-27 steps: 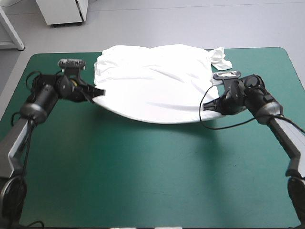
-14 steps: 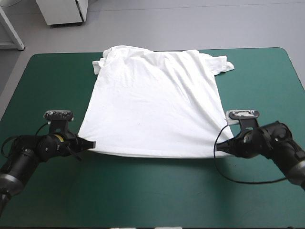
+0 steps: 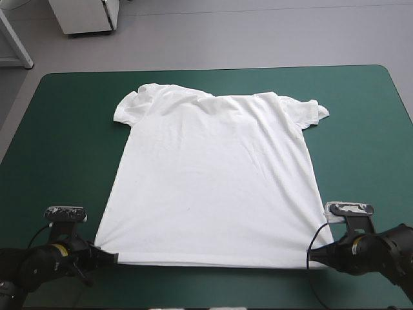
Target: Fold the cloth
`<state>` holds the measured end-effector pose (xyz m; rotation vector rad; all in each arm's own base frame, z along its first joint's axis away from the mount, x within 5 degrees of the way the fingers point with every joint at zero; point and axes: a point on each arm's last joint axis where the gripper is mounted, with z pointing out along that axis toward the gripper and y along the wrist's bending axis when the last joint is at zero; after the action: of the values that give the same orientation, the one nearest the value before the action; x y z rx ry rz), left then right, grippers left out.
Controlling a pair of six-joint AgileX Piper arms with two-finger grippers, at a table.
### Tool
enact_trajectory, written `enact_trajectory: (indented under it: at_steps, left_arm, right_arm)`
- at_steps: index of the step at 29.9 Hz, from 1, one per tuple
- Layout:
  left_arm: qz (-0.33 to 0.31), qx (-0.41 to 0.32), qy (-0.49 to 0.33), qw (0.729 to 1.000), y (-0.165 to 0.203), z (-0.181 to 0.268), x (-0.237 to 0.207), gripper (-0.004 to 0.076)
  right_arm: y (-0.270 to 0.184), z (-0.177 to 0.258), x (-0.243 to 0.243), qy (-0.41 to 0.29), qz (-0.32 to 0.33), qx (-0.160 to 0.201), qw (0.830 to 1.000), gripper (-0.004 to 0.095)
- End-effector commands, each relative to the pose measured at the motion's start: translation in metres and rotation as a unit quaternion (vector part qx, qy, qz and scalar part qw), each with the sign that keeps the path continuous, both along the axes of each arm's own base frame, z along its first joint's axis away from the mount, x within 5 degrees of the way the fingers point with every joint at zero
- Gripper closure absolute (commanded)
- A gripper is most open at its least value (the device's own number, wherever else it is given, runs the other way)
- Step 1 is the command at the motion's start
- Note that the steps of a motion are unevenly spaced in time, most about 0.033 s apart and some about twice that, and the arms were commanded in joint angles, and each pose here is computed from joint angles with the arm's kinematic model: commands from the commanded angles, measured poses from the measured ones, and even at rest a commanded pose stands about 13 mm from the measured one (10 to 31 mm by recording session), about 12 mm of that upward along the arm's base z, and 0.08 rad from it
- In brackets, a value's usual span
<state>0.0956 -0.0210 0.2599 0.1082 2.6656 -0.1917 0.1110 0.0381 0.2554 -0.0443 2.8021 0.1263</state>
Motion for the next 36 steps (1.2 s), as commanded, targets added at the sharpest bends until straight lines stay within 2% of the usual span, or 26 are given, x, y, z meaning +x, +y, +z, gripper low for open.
enact_trajectory:
  at_steps: [1, 9, 14, 16, 19, 22, 24, 26, 32, 36]
  left_arm:
    - [-0.007, -0.012, -0.001, 1.000, -0.001, 0.008, -0.015, 0.0746]
    - [-0.010, -0.056, -0.003, 0.998, -0.007, 0.007, -0.023, 0.0746]
    - [-0.047, -0.075, -0.017, 0.996, -0.013, 0.009, -0.022, 0.0727]
    - [-0.059, -0.079, -0.020, 0.995, -0.014, 0.010, -0.022, 0.0676]
    - [-0.068, -0.085, -0.020, 0.994, -0.016, 0.011, -0.023, 0.0534]
    - [-0.070, -0.093, -0.011, 0.993, -0.017, 0.012, -0.025, 0.0354]
    - [-0.074, -0.092, 0.003, 0.993, -0.017, 0.013, -0.027, 0.0279]
    - [-0.076, -0.088, 0.004, 0.993, -0.017, 0.018, -0.029, 0.0269]
    - [-0.067, -0.062, -0.079, 0.993, -0.012, 0.052, -0.021, 0.0286]
    - [-0.054, -0.028, -0.087, 0.994, -0.007, 0.069, -0.004, 0.0286]
  right_arm:
    - [-0.002, 0.001, -0.012, 0.005, -0.003, 0.011, 1.000, 0.0911]
    - [-0.001, -0.005, -0.022, 0.020, -0.006, 0.037, 0.999, 0.0911]
    - [0.000, -0.005, -0.022, 0.021, -0.006, 0.043, 0.999, 0.0904]
    - [0.000, -0.004, -0.022, 0.020, 0.001, 0.041, 0.999, 0.0862]
    - [0.000, -0.004, -0.023, 0.022, 0.003, 0.039, 0.999, 0.0747]
    - [0.000, 0.002, -0.022, 0.019, 0.003, 0.039, 0.999, 0.0595]
    - [-0.001, 0.010, -0.021, 0.012, 0.005, 0.035, 0.999, 0.0517]
    - [-0.001, 0.021, -0.018, -0.009, 0.006, 0.033, 0.999, 0.0474]
    - [-0.007, 0.070, -0.008, -0.108, 0.008, 0.008, 0.994, 0.0476]
    - [-0.010, 0.095, 0.000, -0.141, 0.008, -0.016, 0.990, 0.0480]
